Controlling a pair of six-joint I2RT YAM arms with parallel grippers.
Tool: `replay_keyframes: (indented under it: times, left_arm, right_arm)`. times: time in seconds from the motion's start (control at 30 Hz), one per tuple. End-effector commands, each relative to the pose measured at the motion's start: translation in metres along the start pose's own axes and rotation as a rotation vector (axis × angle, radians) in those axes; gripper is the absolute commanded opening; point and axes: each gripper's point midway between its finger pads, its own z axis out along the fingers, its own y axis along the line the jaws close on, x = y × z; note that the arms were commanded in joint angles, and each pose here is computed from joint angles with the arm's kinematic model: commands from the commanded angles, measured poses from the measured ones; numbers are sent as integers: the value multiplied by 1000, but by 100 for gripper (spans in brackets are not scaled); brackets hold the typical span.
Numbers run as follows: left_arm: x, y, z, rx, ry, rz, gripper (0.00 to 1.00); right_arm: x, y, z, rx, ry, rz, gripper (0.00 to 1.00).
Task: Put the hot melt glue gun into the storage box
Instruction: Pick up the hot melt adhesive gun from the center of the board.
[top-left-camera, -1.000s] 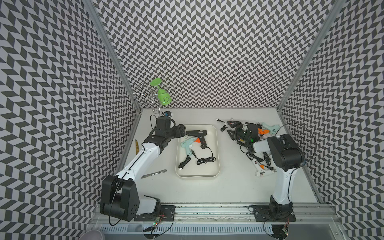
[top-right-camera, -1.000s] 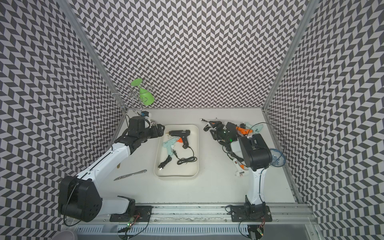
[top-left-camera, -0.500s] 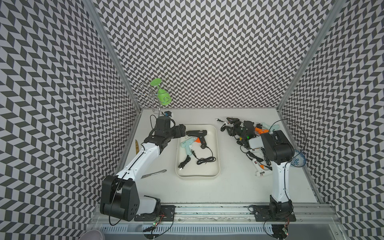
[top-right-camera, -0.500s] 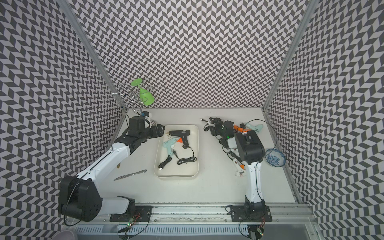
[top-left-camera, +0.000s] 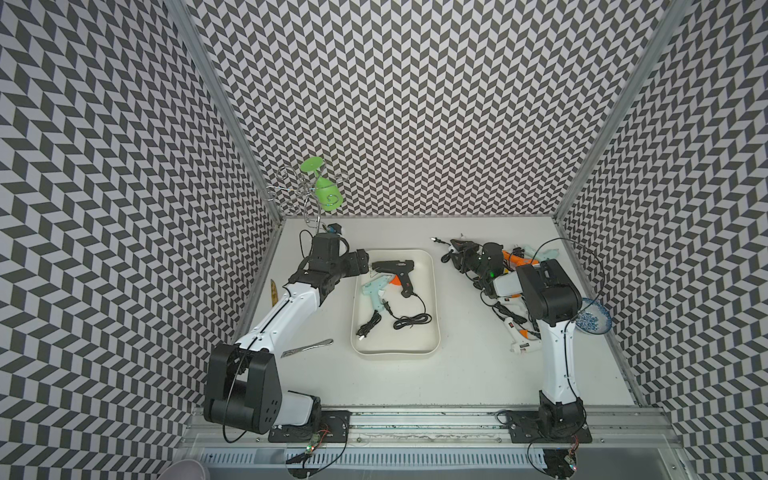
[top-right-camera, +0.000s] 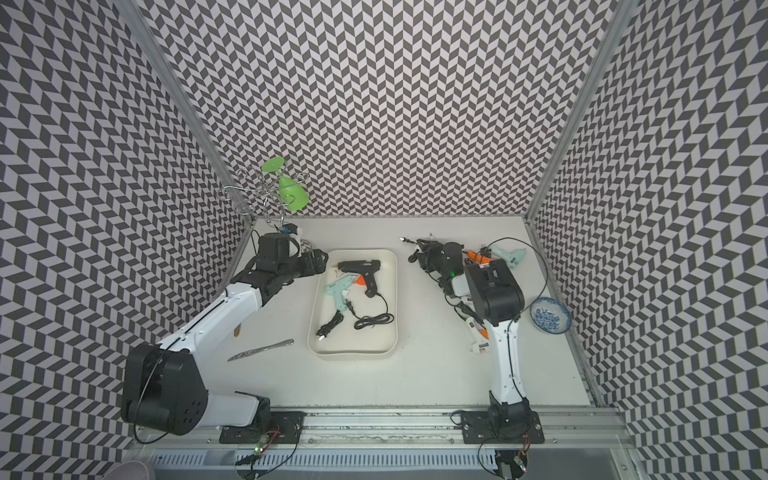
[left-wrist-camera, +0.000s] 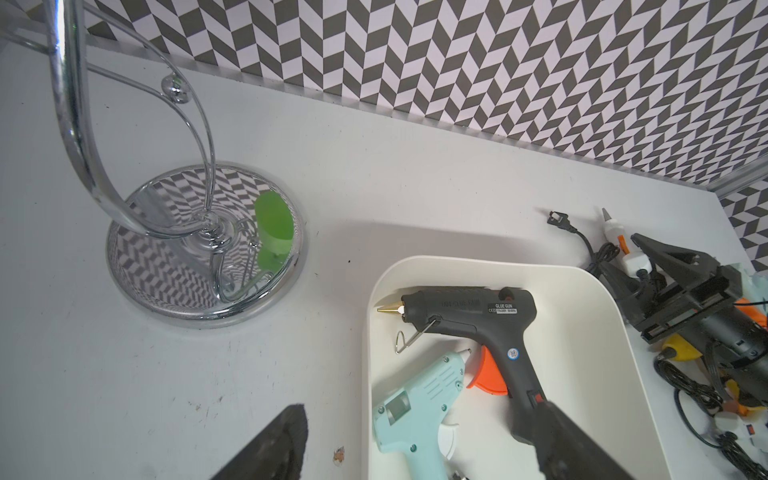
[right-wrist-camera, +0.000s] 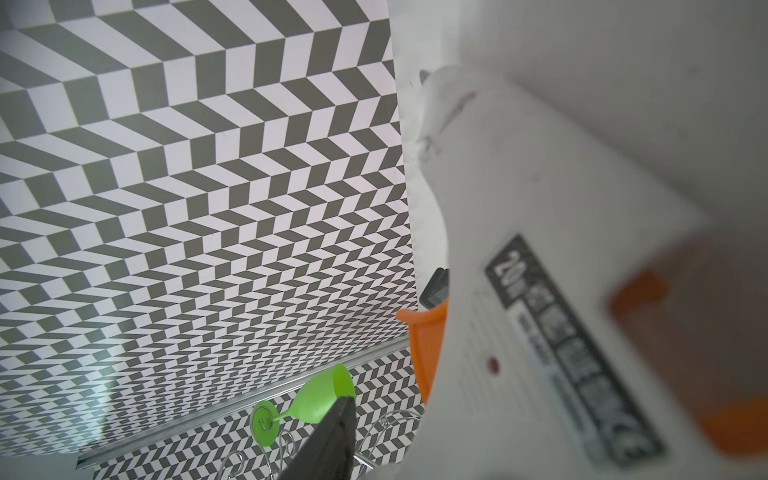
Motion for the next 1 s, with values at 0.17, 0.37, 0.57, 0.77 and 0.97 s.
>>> replay_keyframes:
  times: [0.17, 0.37, 0.57, 0.77, 0.97]
  left_arm:
    - [-2, 2, 4, 8, -16, 19, 88]
    - [-5, 1, 2, 15, -25, 29, 88]
    - [-6, 1, 1, 13, -33, 44, 88]
    - [0, 5, 3, 7, -23, 35, 88]
    - [2, 8, 7, 9, -17, 25, 88]
  right_arm:
    - [-1, -2, -14, 41, -13, -54, 33]
    - [8, 1, -20, 24, 28, -96, 21]
    - [32, 27, -33, 10, 124, -292, 21]
    - [65, 73, -63, -15, 198, -499, 21]
    - [99, 126, -96, -69, 244, -722, 20]
